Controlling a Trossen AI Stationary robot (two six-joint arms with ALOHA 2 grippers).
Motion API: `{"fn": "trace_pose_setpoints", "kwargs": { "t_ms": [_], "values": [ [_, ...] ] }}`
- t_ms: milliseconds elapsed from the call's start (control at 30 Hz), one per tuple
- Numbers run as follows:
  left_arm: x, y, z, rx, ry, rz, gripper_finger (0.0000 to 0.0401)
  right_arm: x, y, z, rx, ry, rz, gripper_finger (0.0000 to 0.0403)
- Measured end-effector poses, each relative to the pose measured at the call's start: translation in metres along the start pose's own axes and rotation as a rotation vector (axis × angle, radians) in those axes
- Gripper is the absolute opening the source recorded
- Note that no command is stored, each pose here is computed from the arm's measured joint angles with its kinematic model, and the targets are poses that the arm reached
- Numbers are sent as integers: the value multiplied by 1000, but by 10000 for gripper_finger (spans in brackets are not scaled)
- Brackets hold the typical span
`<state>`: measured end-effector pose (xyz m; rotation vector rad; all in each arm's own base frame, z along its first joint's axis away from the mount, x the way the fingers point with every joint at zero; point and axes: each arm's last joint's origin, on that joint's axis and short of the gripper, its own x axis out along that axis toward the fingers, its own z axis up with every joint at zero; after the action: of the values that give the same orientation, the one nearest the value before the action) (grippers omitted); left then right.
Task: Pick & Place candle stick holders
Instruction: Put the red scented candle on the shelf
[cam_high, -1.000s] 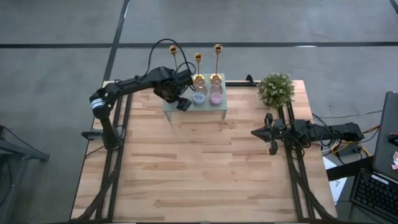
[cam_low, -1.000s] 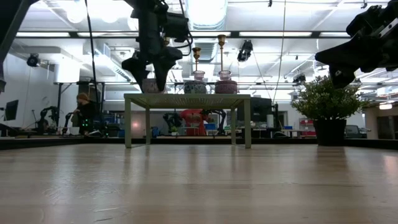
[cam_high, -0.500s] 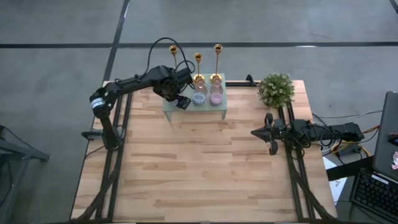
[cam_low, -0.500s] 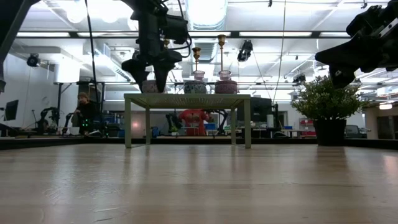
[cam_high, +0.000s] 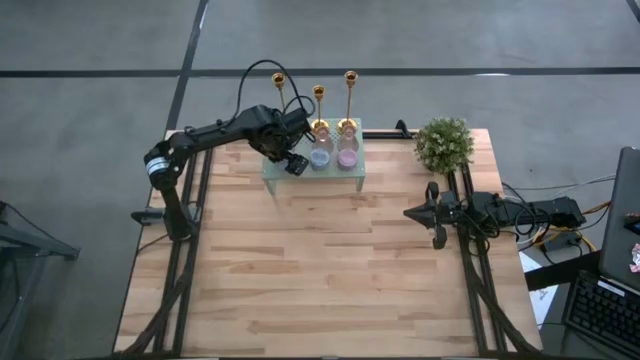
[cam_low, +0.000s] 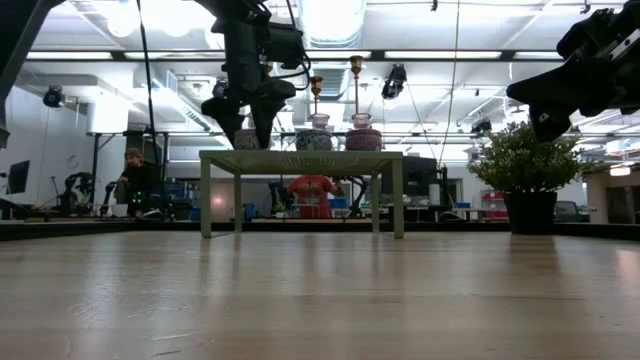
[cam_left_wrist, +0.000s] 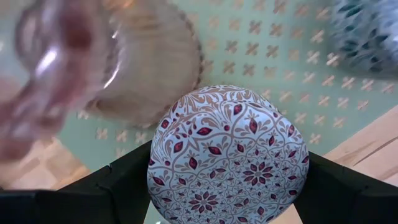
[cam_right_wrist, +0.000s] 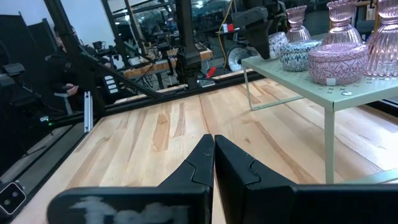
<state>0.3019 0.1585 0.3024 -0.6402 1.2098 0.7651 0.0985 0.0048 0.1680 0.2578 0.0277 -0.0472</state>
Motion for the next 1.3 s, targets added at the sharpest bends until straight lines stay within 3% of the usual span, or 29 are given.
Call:
{"fn": "trace_pose_setpoints", "kwargs": {
  "t_ms": [500, 833, 1300],
  "values": [
    [0, -1, 2, 1, -19, -15, 313, 0, 0, 0, 0, 0, 0, 8],
    [0, -1, 2, 5, -18, -9, 358, 0, 0, 0, 0, 0, 0, 8],
    [-7, 0, 0, 21, -22, 12, 362, 0, 0, 0, 0, 0, 1, 8]
  ]
}}
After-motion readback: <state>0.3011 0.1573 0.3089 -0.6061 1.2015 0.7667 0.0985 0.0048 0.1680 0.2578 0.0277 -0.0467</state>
